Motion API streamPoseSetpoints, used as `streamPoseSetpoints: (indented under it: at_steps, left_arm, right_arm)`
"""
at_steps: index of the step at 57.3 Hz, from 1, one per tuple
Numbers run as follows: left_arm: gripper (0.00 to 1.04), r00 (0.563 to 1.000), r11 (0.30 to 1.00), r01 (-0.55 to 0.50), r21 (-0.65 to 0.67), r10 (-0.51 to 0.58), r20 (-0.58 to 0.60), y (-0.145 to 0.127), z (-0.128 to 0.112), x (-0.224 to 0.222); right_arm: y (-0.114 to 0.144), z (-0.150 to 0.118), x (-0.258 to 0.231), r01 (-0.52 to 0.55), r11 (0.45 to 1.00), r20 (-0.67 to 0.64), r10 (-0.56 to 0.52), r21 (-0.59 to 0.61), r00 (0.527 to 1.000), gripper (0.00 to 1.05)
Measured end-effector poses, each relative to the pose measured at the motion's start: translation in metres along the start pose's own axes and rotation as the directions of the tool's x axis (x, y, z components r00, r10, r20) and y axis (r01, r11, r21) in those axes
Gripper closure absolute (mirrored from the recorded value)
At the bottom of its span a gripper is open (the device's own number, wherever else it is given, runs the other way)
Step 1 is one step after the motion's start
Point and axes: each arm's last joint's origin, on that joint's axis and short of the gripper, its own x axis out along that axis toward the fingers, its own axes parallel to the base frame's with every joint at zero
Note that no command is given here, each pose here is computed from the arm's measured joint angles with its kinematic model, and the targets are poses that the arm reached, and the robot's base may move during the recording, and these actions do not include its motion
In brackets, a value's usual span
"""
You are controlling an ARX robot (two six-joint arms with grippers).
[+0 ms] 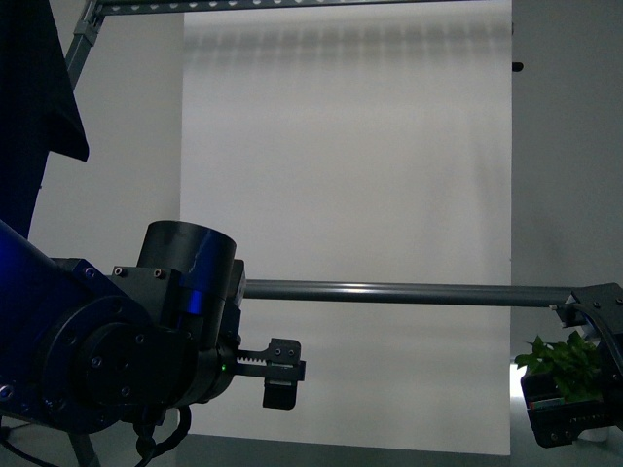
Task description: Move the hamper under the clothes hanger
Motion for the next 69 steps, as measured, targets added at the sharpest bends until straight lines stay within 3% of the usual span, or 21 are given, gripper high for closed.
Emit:
streamPoseSetpoints:
  at_steps: [36, 59, 65, 69]
  left_arm:
    - [0.07, 0.980, 0.999, -0.034, 0.033, 0.027, 0.198, 0.013, 0.082, -0.047]
    - [0.07, 0.973, 0.999, -0.034, 0.036, 0.025, 0.227, 0.015, 0.092, -0.055]
    - [0.20, 0.970, 1.000, 0.017, -0.012, -0.014, 0.241, 0.023, 0.085, -0.063]
    - [0.31, 0.967, 0.999, 0.036, -0.038, -0.025, 0.254, 0.032, 0.071, -0.077]
  right_arm:
    - [-0.008, 0.068, -0.041, 0.041, 0.997, 0.145, -0.032, -0.062, 0.989, 0.08]
    - [-0.008, 0.082, -0.050, 0.060, 0.997, 0.192, -0.048, -0.058, 0.980, 0.08]
    - [-0.008, 0.082, -0.050, 0.058, 0.997, 0.192, -0.045, -0.058, 0.980, 0.08]
    - [-0.007, 0.080, -0.054, -0.006, 1.000, 0.173, 0.007, -0.001, 0.985, 0.17]
